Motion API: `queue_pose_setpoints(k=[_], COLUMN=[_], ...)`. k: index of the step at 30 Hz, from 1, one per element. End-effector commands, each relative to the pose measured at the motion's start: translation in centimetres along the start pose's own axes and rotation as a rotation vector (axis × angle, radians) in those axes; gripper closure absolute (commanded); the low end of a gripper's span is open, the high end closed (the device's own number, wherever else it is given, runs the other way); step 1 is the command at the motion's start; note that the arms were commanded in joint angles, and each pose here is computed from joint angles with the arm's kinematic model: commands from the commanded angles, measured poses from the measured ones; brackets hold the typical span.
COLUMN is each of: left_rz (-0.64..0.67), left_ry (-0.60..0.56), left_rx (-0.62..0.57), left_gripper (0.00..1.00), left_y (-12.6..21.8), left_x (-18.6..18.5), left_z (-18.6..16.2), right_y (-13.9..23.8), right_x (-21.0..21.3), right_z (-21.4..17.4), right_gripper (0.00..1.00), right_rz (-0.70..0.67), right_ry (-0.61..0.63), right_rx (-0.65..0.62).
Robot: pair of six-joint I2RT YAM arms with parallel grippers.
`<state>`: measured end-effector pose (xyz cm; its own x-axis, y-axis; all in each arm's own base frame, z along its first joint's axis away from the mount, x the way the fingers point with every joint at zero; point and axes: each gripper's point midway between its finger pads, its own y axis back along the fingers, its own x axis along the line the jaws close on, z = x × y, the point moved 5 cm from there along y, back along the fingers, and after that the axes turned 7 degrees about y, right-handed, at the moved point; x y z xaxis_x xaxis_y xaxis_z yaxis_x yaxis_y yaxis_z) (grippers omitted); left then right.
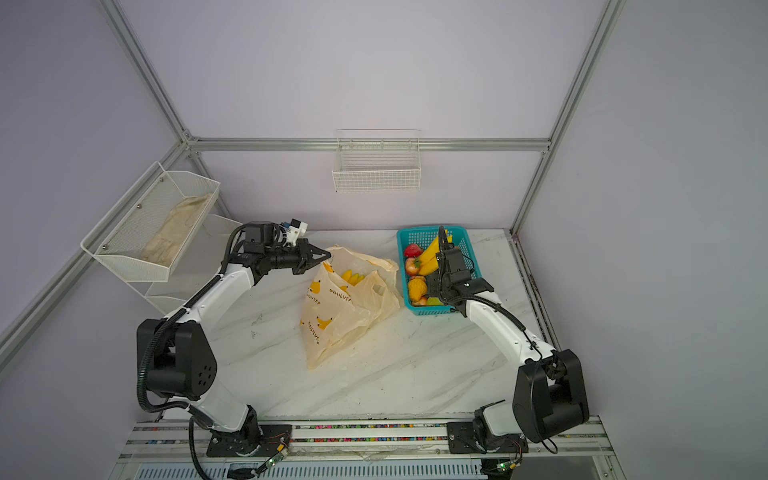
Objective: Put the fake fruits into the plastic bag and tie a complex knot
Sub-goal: 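Grasp the large green pear in the basket with the right gripper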
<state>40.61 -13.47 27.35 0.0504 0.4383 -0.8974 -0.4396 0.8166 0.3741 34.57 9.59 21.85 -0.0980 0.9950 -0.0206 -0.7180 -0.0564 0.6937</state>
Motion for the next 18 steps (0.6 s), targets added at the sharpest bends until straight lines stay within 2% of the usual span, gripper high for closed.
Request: queue_pose_setpoints(k=[1,3,4,7,10,13,18], left_rz=[-0.009,-0.010,-0.009,-0.010,-0.009,-0.011,-0.010], left_ry=[-0.024,-0.025,-0.023,-0.024,-0.020,-0.022,-0.023], left_rx=[-0.004,-0.004,-0.004,-0.004,-0.003,0.000,-0.003], left_gripper=[1.00,1.00,1.00,1.00,1.00,1.00,1.00], left_y=[0.2,0.2,0.2,0.3,0.2,0.2,0.2], left_x=[0.1,0.1,0.1,0.0,0.1,0.1,0.0], left_z=[-0.6,-0.6,-0.5,-0.6,-0.5,-0.6,-0.6], right_y=[2.9,4.1,4.2,2.4,0.5,-1.5,-4.3], right_x=[0.2,0.3,0.2,-0.9,-0.5,-0.4,-0.8], right_z=[2.3,3.1,3.1,1.6,0.5,-0.6,-2.6], right_gripper=[0.75,0.75,0.71,0.52,0.32,0.19,0.14], right_rz=[0.054,0.074,0.066,-0.044,-0.020,0.006,0.008], right_ry=[-0.007,-0.014,-0.020,-0.039,-0.043,-0.063,-0.076], right_rx=[-0.098,-0.141,-0.143,-0.066,-0.025,0.020,0.086])
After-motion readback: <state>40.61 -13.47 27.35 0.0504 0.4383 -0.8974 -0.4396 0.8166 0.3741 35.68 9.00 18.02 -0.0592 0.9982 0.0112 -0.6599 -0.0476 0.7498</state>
